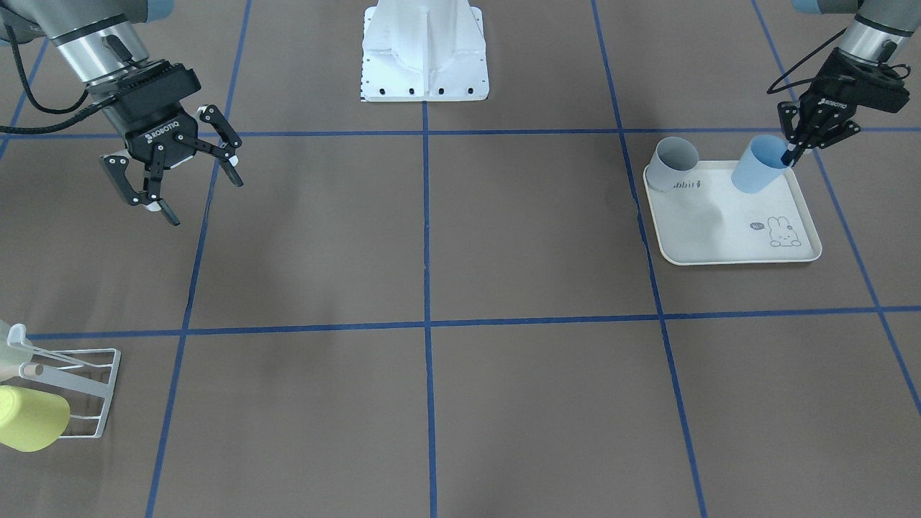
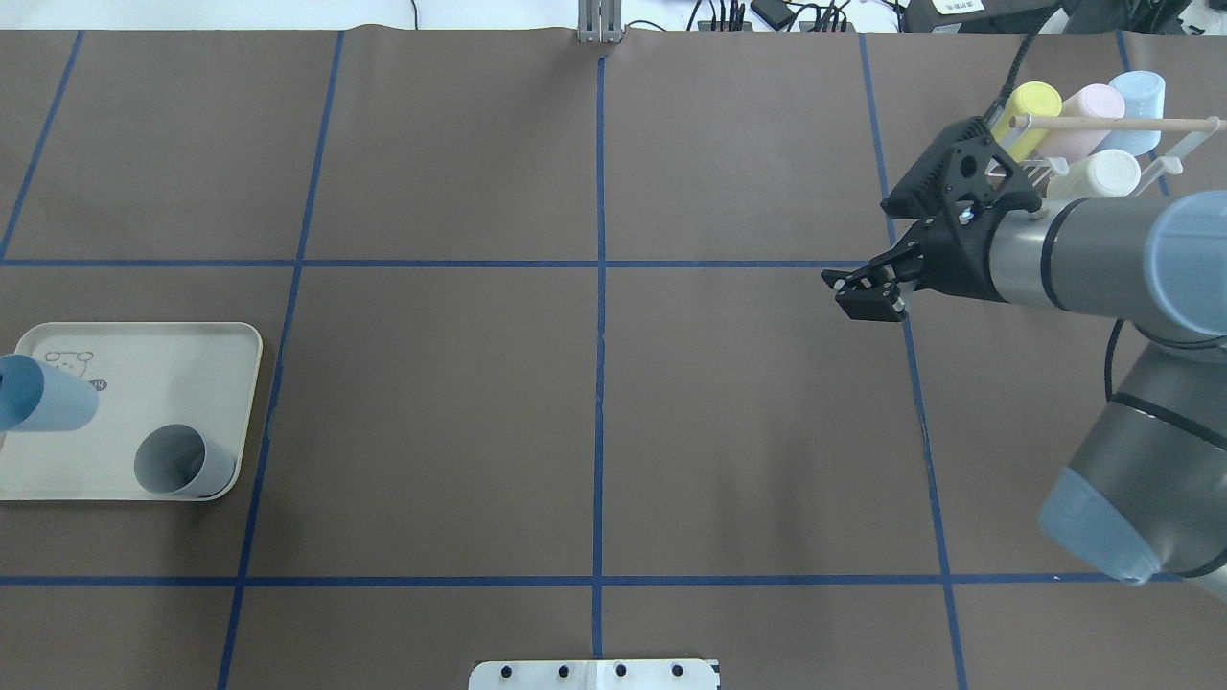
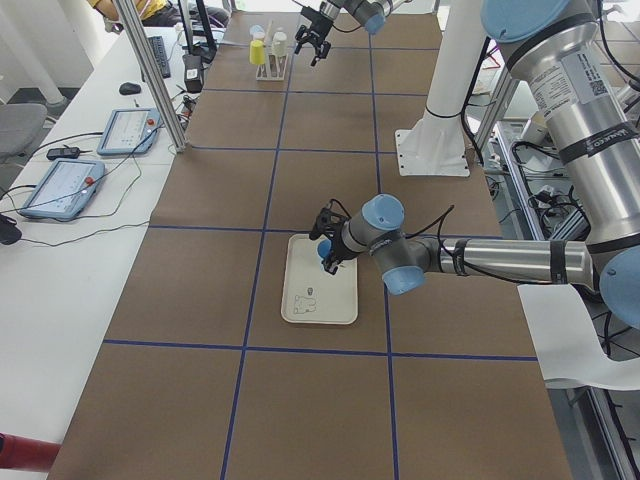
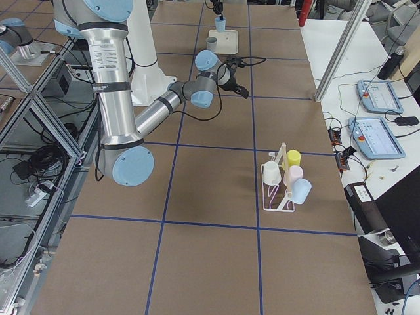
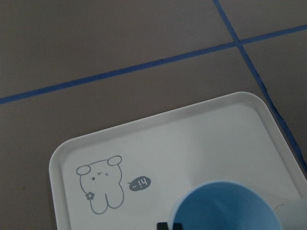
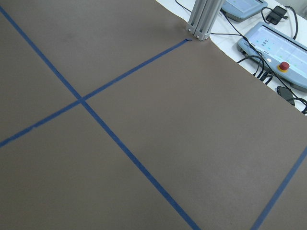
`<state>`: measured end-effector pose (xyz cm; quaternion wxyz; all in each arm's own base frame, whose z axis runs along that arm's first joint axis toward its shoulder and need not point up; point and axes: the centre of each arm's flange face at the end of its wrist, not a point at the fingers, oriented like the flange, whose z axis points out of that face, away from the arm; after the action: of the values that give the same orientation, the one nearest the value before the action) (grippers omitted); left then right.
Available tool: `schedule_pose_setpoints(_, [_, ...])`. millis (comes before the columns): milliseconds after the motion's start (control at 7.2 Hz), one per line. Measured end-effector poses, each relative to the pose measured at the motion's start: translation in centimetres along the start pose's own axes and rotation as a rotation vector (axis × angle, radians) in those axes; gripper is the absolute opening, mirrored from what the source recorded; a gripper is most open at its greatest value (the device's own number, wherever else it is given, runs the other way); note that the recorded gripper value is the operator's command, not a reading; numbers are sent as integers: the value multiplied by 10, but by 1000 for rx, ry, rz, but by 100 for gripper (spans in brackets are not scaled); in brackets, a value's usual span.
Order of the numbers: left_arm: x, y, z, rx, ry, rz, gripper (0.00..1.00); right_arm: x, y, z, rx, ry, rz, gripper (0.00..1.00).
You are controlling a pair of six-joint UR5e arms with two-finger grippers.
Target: Transfer IKEA cup to right arm and place on rack
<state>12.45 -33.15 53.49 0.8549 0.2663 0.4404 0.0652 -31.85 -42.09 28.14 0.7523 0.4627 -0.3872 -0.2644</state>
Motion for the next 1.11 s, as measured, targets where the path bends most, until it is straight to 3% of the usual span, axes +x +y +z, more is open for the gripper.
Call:
schedule_pose_setpoints(278, [32,-40,-3,34,115,-5,0,-49,-27,39,146,-124,-42,100])
schedule_pose_setpoints(416, [51,-62,-1,55,165,-38,0,-73,-38,51,188,-166,-53,100])
schedule_pose_setpoints(833, [124,-137,-6,75,305,-181,0,-127,-40,66,215,-246,-77,99])
schedule_pose_setpoints(1111, [169,-172,-9,79,390,-229,0,-157,-38,61,283,-318,-86,97])
